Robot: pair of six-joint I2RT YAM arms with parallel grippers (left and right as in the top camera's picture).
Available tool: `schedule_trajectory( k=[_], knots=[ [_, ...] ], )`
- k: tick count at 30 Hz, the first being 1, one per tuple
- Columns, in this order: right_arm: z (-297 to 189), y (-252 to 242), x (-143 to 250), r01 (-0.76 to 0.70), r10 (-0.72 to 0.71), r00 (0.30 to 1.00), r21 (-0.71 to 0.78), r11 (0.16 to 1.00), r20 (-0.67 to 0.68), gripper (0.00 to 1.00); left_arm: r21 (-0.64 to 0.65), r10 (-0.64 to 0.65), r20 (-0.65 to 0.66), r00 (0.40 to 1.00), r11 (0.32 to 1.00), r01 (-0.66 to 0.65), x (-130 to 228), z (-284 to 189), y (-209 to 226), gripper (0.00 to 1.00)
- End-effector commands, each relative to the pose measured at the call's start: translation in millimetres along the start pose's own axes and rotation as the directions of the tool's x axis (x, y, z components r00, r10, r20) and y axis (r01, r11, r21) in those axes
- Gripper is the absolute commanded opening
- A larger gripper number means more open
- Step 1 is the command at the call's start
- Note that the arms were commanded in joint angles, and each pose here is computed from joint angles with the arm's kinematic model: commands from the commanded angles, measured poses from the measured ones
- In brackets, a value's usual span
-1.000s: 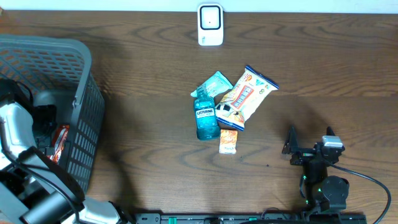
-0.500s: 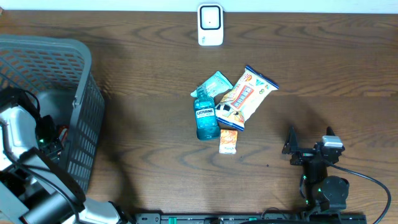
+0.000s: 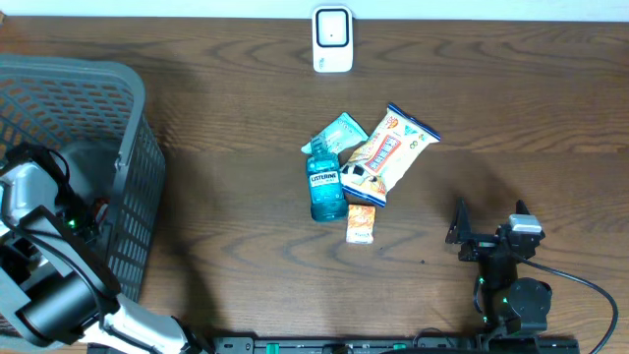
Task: Scan the item barcode
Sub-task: 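Lower the left gripper and grasp the red-orange candy stick, then lift the candy stick out and lay it left of the bottle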
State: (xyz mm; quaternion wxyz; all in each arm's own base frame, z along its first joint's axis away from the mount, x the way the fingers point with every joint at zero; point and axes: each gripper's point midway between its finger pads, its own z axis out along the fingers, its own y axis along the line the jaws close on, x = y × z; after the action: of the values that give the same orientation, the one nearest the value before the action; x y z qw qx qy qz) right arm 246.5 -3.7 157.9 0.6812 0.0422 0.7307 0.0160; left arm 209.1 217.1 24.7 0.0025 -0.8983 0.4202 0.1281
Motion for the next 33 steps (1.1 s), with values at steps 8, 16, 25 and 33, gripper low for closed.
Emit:
schedule_trajectory(
  k=[8, 16, 25, 33],
  knots=[
    [0, 1, 2, 0.017, -0.017, 1.000, -0.006, 1.000, -0.005, 0.99, -0.041, 0.198, -0.012, 0.980, 0.979, -0.198, 0, 6, 5, 0.07],
    [0, 1, 2, 0.017, -0.017, 1.000, -0.006, 1.000, -0.005, 0.99, 0.349, 0.336, 0.111, 0.935, 0.868, -0.353, -24, -118, -36, 0.07],
    [0, 1, 2, 0.017, -0.017, 1.000, -0.006, 1.000, -0.005, 0.99, 0.809, 0.522, 0.243, 0.817, 0.356, -0.468, 5, -293, -16, 0.07],
    [0, 1, 2, 0.017, -0.017, 1.000, -0.006, 1.000, -0.005, 0.99, 0.764, 0.648, 0.618, 0.445, -0.361, -0.535, 112, -395, 69, 0.07]
  ],
)
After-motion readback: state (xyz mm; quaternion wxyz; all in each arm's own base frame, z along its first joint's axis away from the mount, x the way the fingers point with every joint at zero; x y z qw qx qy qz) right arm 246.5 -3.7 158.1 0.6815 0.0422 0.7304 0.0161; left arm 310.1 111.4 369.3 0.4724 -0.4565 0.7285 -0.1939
